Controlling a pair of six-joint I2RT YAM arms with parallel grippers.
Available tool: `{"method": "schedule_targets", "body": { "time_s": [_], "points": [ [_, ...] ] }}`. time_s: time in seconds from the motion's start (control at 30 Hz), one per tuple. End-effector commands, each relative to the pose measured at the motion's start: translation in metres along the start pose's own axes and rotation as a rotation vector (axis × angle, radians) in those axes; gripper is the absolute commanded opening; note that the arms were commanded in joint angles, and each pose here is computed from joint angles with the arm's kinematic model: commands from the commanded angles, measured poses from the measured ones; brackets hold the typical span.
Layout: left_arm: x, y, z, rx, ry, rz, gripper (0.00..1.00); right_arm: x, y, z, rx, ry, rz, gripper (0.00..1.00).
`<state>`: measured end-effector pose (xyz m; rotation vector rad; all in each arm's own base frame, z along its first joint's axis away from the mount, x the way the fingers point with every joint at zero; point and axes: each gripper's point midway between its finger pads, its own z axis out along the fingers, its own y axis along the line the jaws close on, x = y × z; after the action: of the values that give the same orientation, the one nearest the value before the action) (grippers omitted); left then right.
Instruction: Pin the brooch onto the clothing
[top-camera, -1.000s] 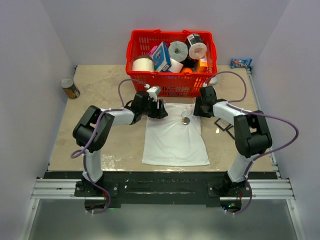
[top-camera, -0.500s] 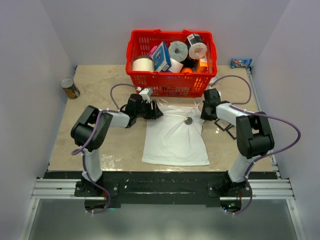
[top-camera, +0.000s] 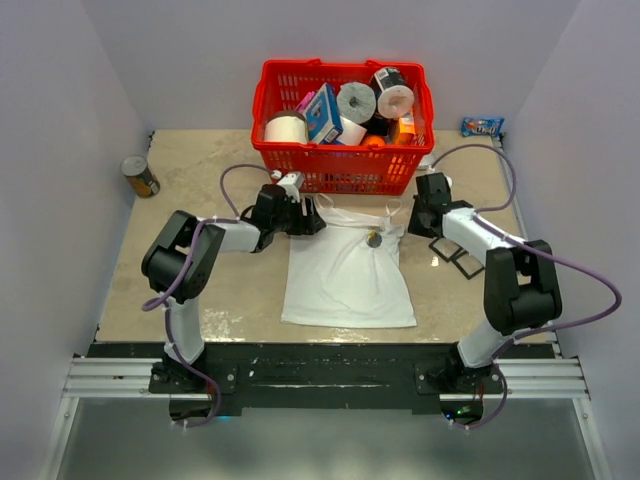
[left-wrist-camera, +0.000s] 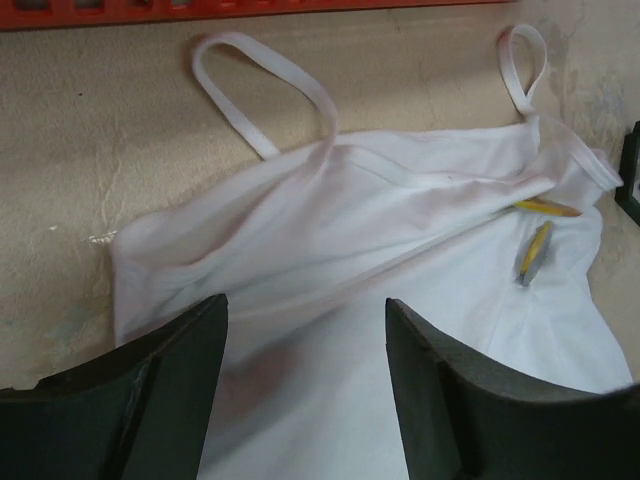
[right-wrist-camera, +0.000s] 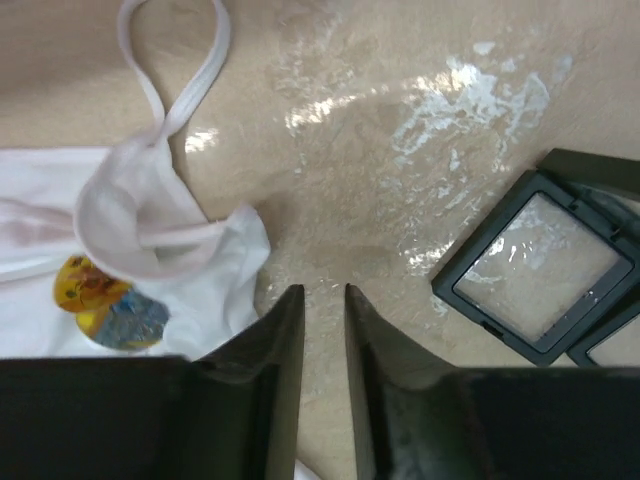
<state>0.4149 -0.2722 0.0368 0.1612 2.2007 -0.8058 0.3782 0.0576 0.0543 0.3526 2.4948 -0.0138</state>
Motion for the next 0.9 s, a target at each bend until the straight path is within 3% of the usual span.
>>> {"method": "schedule_targets", "body": {
  "time_s": [0.0, 0.13, 0.27, 0.4, 0.53, 0.63, 0.77, 0.87],
  "points": [
    [-0.018, -0.009, -0.002, 0.017, -0.019, 0.091, 0.77, -0.039, 0.019, -0.028, -0.108, -0.096, -0.032, 0.37],
    [-0.045, -0.047, -0.009, 0.068, -0.081, 0.178, 0.85, -0.055, 0.038, -0.034, -0.182, -0.115, -0.055, 0.52],
    [-0.056, -0.085, -0.017, 0.083, -0.132, 0.257, 0.88, -0.06, 0.057, -0.028, -0.229, -0.108, -0.086, 0.57],
    [-0.031, -0.14, -0.02, 0.172, -0.125, 0.321, 0.87, -0.059, 0.085, -0.021, -0.267, -0.113, -0.121, 0.58],
    [0.021, -0.177, -0.018, 0.305, -0.059, 0.334, 0.82, -0.054, 0.098, 0.006, -0.258, -0.101, -0.133, 0.59],
    [0.061, -0.191, -0.014, 0.372, 0.011, 0.325, 0.81, -0.057, 0.1, 0.02, -0.241, -0.103, -0.128, 0.56],
    [0.114, -0.199, -0.016, 0.428, 0.097, 0.301, 0.8, -0.049, 0.099, 0.042, -0.216, -0.078, -0.143, 0.38],
    [0.147, -0.189, -0.02, 0.41, 0.165, 0.277, 0.79, -0.043, 0.092, 0.052, -0.168, -0.065, -0.146, 0.32]
  ]
}}
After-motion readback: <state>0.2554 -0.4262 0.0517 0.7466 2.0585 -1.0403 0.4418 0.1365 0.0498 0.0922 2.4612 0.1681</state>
